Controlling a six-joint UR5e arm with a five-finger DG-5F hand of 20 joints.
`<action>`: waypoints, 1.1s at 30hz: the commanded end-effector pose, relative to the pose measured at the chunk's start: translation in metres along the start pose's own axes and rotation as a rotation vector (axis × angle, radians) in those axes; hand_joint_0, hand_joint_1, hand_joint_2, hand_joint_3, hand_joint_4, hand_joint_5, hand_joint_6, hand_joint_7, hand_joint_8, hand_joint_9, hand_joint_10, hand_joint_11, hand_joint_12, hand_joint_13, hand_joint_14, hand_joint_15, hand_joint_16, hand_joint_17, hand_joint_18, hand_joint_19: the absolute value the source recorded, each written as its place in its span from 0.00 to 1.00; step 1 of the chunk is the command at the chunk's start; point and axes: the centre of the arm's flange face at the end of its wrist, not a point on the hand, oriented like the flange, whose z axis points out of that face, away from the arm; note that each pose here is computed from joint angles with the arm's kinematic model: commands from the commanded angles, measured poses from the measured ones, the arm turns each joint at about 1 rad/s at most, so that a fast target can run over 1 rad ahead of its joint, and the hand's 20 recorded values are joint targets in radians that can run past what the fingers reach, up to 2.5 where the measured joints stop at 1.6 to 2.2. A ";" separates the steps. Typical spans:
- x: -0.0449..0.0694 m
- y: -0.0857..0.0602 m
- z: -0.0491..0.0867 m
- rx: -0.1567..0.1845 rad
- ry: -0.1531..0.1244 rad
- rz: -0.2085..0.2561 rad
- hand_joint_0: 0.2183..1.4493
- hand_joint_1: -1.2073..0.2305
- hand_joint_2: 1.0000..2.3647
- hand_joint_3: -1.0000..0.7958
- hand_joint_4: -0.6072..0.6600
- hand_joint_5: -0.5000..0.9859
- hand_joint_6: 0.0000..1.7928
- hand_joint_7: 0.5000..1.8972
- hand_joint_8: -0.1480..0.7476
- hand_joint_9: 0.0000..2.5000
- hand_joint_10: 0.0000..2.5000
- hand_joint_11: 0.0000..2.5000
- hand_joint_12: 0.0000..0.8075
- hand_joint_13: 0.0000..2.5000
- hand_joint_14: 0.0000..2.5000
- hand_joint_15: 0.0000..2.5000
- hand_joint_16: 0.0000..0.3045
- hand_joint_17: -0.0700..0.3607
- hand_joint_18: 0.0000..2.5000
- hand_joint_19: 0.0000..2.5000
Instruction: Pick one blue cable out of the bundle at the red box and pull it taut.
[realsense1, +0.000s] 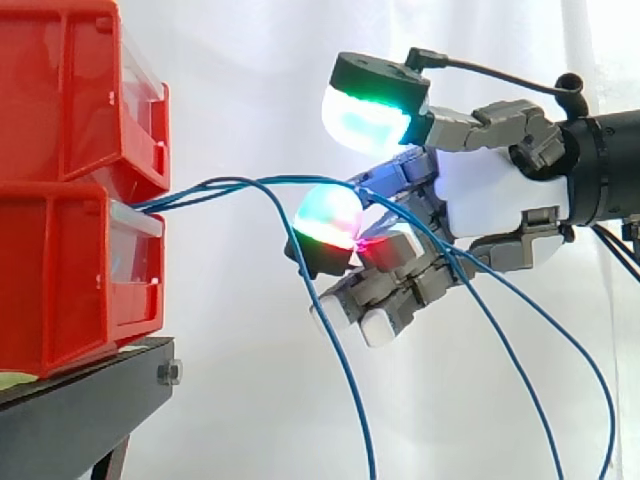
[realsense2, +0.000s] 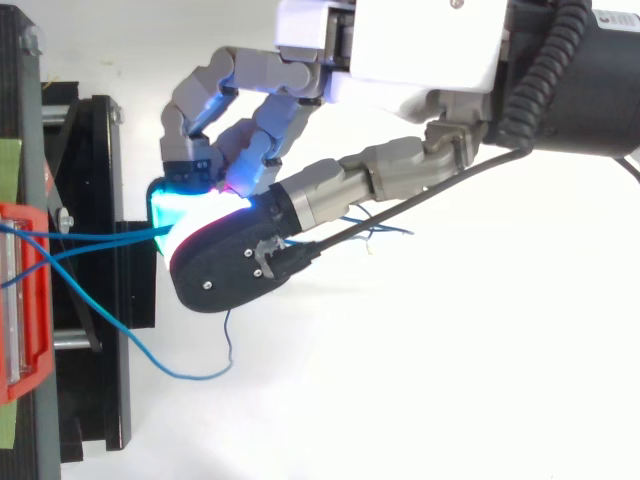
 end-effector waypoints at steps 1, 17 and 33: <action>0.000 0.000 0.000 0.000 -0.001 0.000 0.30 0.44 0.00 0.29 0.63 0.23 0.51 0.31 0.59 0.44 0.01 0.45 0.44 0.28 0.01 0.15 0.17 0.43 0.28 0.18; -0.001 0.002 0.000 -0.001 -0.001 -0.001 0.34 0.34 0.01 0.43 0.61 0.23 0.52 0.34 0.61 0.45 0.01 0.45 0.46 0.30 0.01 0.15 0.17 0.43 0.29 0.17; -0.001 0.002 0.000 -0.001 -0.001 -0.001 0.26 0.38 0.00 0.28 0.65 0.23 0.51 0.35 0.61 0.45 0.01 0.45 0.46 0.30 0.01 0.15 0.17 0.43 0.29 0.18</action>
